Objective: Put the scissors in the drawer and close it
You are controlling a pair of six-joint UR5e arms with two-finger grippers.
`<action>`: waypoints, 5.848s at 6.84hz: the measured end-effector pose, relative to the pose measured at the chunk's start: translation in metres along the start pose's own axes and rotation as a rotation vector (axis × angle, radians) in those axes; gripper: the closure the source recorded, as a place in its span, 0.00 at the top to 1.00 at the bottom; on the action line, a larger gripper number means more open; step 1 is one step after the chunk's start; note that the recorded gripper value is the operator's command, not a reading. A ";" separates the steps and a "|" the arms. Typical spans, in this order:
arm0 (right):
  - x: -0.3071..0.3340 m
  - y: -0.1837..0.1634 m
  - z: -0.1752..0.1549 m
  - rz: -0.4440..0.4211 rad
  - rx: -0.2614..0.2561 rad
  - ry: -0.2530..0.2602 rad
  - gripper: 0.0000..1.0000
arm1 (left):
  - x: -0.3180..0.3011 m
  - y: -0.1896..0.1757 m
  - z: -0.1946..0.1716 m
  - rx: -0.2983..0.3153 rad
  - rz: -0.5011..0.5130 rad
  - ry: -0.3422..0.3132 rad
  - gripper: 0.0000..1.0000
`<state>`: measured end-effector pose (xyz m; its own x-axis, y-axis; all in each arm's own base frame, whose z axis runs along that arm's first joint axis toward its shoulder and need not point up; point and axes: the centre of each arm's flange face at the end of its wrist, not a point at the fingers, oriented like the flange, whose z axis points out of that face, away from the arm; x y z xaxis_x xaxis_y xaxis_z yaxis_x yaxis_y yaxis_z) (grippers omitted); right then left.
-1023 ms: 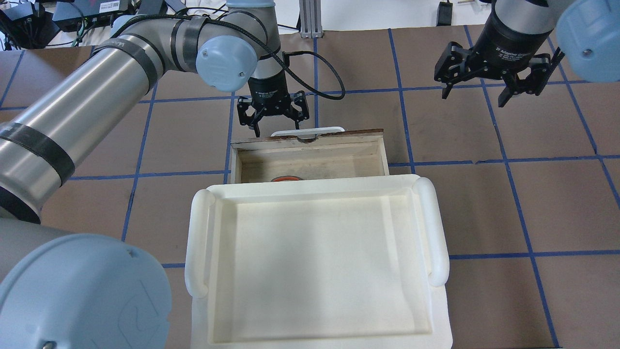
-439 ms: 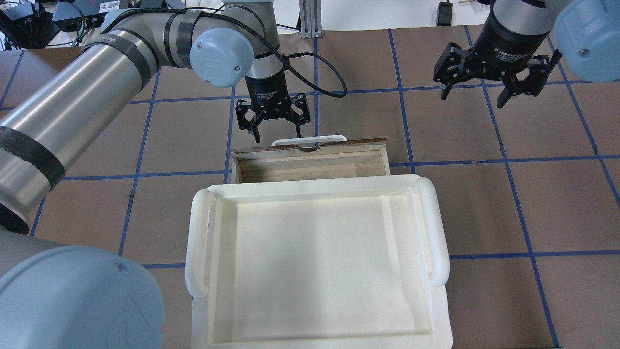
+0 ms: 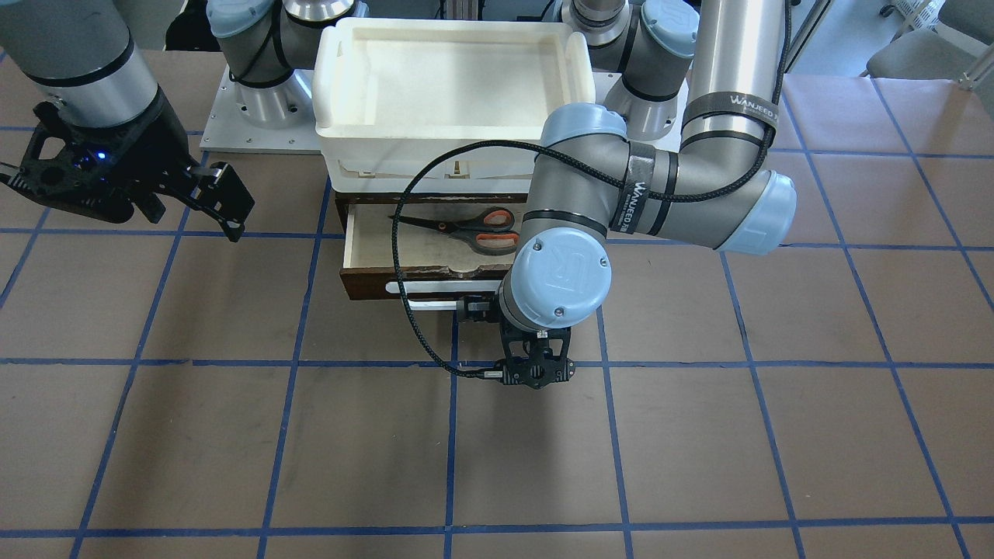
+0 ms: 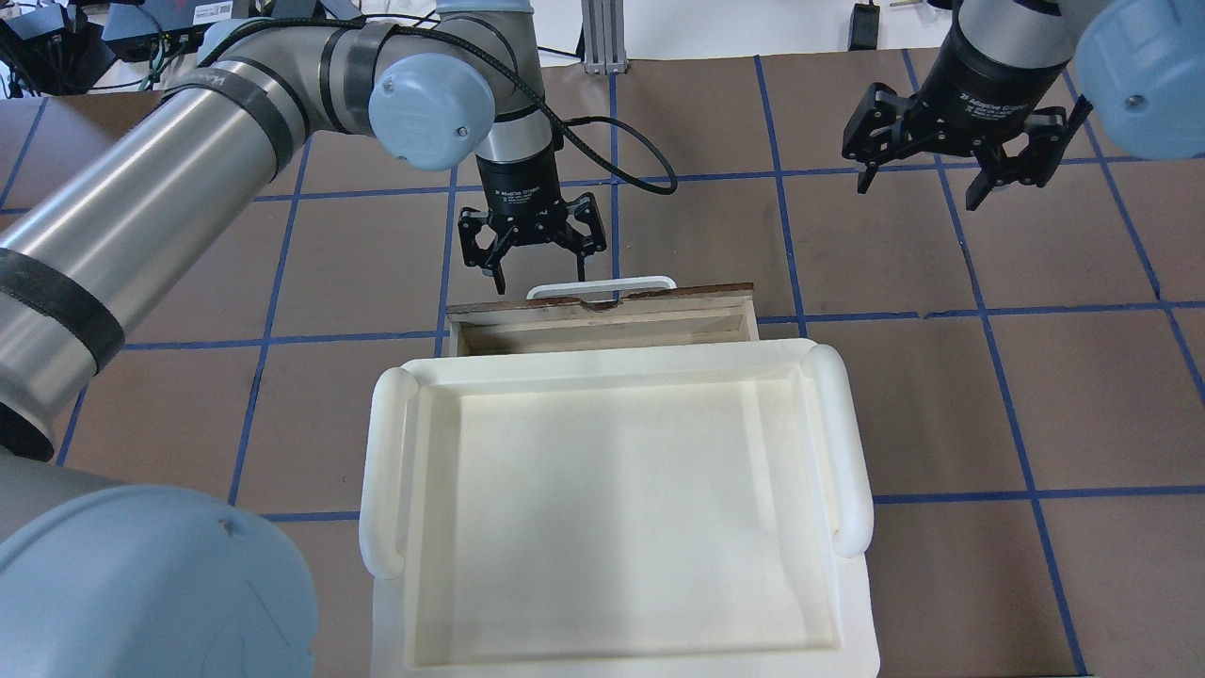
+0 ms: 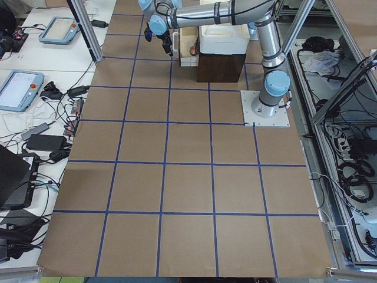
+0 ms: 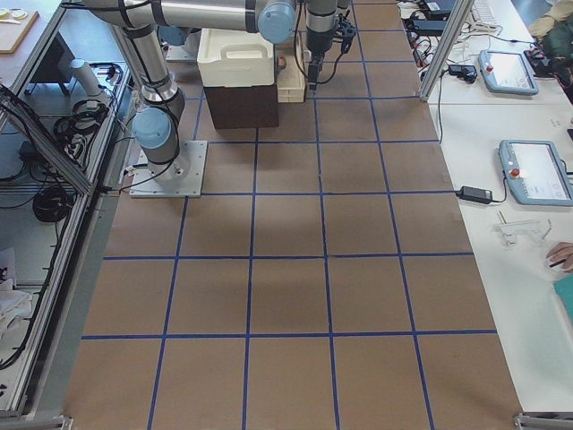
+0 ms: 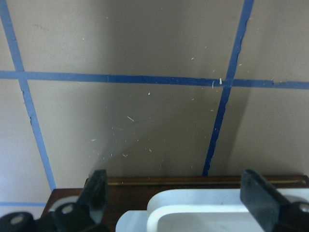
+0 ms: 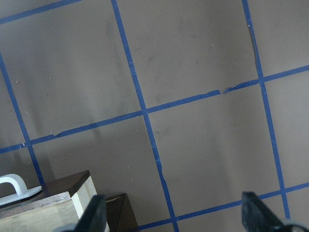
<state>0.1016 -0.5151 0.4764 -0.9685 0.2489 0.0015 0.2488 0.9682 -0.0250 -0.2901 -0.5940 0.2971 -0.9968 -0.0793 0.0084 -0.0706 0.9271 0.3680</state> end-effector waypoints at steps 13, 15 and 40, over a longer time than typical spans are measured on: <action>0.000 -0.006 -0.003 -0.006 0.037 0.000 1.00 | -0.007 0.044 0.033 -0.233 -0.152 -0.024 1.00; 0.001 -0.006 -0.003 -0.010 0.040 0.002 1.00 | -0.008 0.047 0.035 -0.240 -0.173 -0.024 1.00; 0.005 -0.017 -0.011 -0.005 0.099 -0.006 1.00 | -0.184 0.122 -0.177 0.411 0.020 0.000 1.00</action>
<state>0.0929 -0.5302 0.4875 -0.9698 0.2437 -0.0044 0.2424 0.9623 -0.1237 -0.1083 -0.5310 0.5046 -0.9982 -0.0594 0.0122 -0.0598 0.9976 -0.0348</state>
